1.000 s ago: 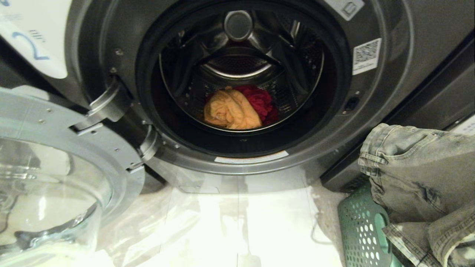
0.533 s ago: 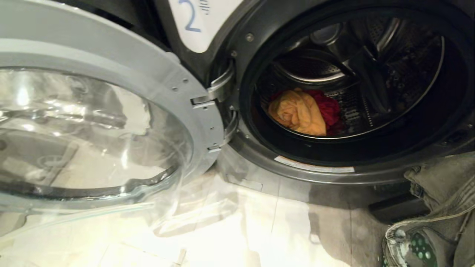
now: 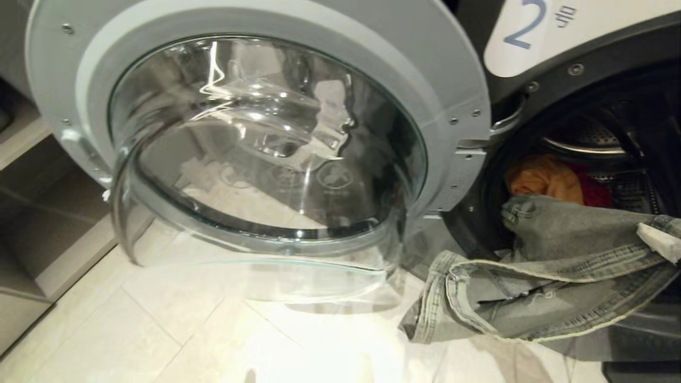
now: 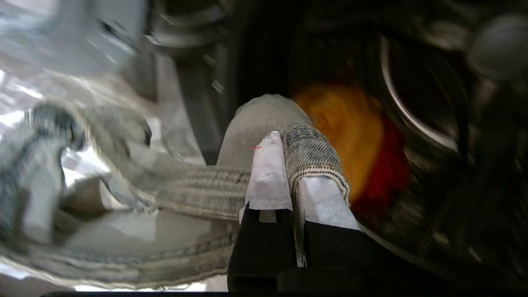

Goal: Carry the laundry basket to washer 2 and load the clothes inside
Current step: Place the clothes into the washing machine

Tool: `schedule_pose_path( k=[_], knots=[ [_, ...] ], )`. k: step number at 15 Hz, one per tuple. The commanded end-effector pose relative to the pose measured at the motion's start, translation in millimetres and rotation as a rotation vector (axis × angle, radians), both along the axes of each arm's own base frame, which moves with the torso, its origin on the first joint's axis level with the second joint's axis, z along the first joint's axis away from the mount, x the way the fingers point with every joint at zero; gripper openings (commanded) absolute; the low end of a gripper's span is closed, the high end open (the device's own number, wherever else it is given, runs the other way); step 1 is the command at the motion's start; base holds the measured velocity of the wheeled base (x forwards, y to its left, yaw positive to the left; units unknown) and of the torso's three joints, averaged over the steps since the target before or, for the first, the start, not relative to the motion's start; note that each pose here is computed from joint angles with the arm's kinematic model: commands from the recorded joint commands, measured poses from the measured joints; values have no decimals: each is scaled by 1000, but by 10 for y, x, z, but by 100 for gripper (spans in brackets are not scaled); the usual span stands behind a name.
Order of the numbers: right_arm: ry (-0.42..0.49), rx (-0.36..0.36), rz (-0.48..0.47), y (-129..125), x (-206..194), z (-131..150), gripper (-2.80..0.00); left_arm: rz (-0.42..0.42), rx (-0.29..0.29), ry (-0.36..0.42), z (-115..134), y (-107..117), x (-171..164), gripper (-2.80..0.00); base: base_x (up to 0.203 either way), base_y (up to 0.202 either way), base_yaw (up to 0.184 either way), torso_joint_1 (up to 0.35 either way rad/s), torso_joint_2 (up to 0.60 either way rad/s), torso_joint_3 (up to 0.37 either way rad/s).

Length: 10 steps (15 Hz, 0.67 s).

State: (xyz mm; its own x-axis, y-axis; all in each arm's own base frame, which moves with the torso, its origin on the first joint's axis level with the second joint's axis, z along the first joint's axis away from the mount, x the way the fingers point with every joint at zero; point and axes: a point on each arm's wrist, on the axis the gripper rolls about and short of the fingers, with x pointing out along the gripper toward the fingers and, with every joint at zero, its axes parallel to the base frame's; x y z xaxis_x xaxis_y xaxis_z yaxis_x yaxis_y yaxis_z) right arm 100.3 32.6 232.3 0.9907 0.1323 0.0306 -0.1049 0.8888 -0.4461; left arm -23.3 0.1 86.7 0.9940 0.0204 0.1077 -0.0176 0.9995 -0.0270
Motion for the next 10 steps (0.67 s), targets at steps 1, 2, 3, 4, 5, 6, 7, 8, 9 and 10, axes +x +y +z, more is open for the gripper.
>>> schedule_pose_path(
  k=[1, 2, 3, 4, 5, 6, 7, 8, 9, 10],
  knots=[
    [55, -23, -30, 75, 282, -142, -280, 0, 0, 39, -110, 0, 32, -280, 1, -3, 134, 2, 7, 1],
    [48, -19, -57, 89, 391, -165, -280, 0, 0, 39, -110, 0, 32, -280, 3, 0, 96, 2, 5, 2],
    [35, -12, -87, 93, 488, -177, -280, 1, -1, 39, -110, 0, 32, -280, 0, 0, 0, 0, 0, 0],
    [12, -2, -122, 74, 567, -172, -280, 1, -1, 39, -110, 0, 32, -280, 0, 0, 0, 0, 0, 0],
    [4, 1, -143, 56, 586, -166, -280, 1, -2, 39, -110, 0, 32, -280, 0, 0, 0, 0, 0, 0],
    [9, -1, -158, 41, 588, -178, -280, 1, -1, 39, -110, 0, 32, -280, 0, 0, 0, 0, 0, 0],
    [11, -2, -194, 1, 600, -184, -280, 1, -1, 39, -110, 0, 32, -280, 0, 0, 0, 0, 0, 0],
    [14, -1, -232, -55, 617, -189, -280, 1, -2, 40, -110, 0, 33, -280, 0, 0, 0, 0, 0, 0],
    [19, 0, -268, -109, 644, -198, -280, 0, -1, 39, -110, 0, 32, -280, 0, 0, 0, 0, 0, 0],
    [23, 10, -315, -182, 680, -207, -280, 1, -1, 39, -110, 0, 32, -280, 0, 0, 0, 0, 0, 0]
  ],
)
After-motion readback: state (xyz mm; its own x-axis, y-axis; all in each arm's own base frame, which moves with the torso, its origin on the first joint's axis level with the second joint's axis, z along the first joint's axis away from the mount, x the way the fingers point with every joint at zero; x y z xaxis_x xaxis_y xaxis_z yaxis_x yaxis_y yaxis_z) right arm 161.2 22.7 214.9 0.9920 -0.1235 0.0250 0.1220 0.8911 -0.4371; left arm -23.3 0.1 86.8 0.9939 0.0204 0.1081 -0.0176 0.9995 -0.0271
